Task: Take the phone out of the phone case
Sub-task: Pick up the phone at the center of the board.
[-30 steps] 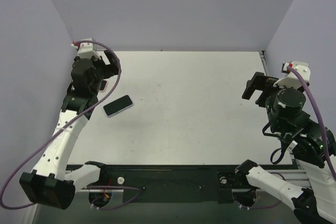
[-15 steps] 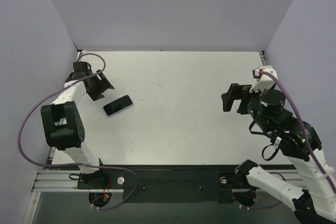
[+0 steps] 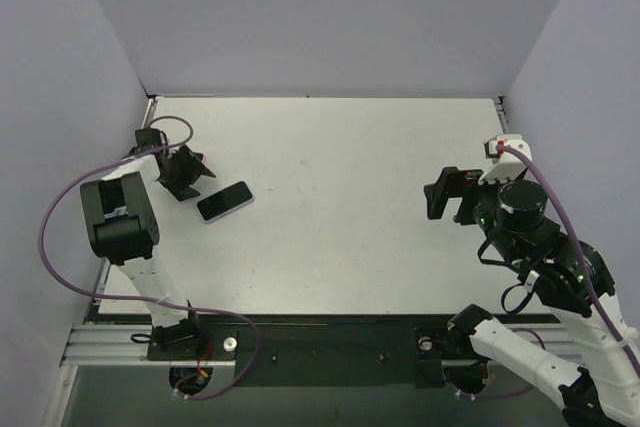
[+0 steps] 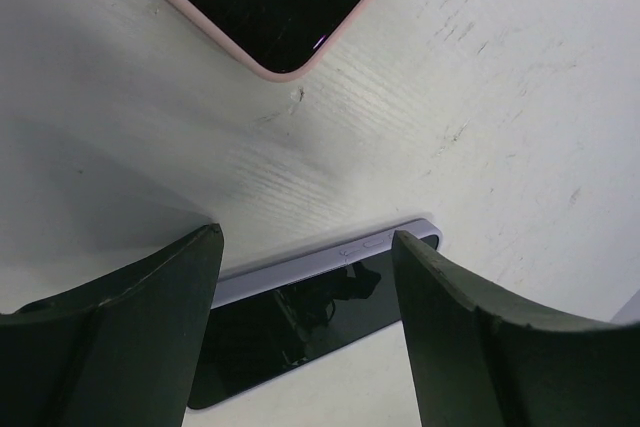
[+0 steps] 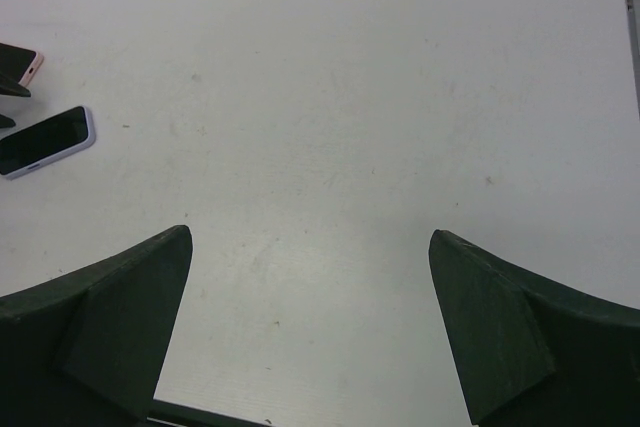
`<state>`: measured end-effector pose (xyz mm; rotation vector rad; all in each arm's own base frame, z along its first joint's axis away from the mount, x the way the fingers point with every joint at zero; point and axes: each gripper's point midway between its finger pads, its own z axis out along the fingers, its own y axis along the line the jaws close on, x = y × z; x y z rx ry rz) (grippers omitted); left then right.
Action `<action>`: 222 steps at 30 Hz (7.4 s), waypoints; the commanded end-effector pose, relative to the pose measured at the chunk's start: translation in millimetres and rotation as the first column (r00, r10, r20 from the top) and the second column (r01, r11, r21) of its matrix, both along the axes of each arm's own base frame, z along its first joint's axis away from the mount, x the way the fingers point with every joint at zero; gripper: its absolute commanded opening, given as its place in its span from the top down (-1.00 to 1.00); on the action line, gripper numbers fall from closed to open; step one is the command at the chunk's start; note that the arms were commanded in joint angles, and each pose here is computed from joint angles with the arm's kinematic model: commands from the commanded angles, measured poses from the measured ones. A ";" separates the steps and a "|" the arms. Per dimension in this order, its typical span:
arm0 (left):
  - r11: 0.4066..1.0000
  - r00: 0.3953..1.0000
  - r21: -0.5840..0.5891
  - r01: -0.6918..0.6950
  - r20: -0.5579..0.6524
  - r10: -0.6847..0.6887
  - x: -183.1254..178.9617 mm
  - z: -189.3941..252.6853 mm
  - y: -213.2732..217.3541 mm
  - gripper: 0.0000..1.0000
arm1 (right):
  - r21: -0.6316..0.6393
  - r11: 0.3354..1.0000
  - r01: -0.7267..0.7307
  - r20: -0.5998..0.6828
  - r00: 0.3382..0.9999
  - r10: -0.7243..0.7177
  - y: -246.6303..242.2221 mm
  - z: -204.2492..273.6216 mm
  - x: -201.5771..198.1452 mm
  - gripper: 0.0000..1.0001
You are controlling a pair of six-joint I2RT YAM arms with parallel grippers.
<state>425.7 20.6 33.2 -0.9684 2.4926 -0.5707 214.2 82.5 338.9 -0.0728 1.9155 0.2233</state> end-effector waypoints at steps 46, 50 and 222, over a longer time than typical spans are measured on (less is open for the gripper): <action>0.697 0.768 0.322 0.641 -0.270 -0.581 -28.0 3.6 -71.5 -0.95 | 0.023 0.996 -0.081 -0.007 0.997 0.082 31.3 -3.8 18.8 -0.95; 0.725 0.757 0.218 0.653 -0.187 -0.626 -37.9 6.7 -95.9 -0.95 | -0.001 0.996 -0.087 0.006 0.996 0.087 26.9 1.8 15.9 -0.95; 0.537 0.570 -0.616 0.576 0.774 0.276 -177.0 339.3 -271.3 1.00 | 0.677 0.361 -0.641 0.259 0.667 0.699 231.8 -34.5 -53.3 0.38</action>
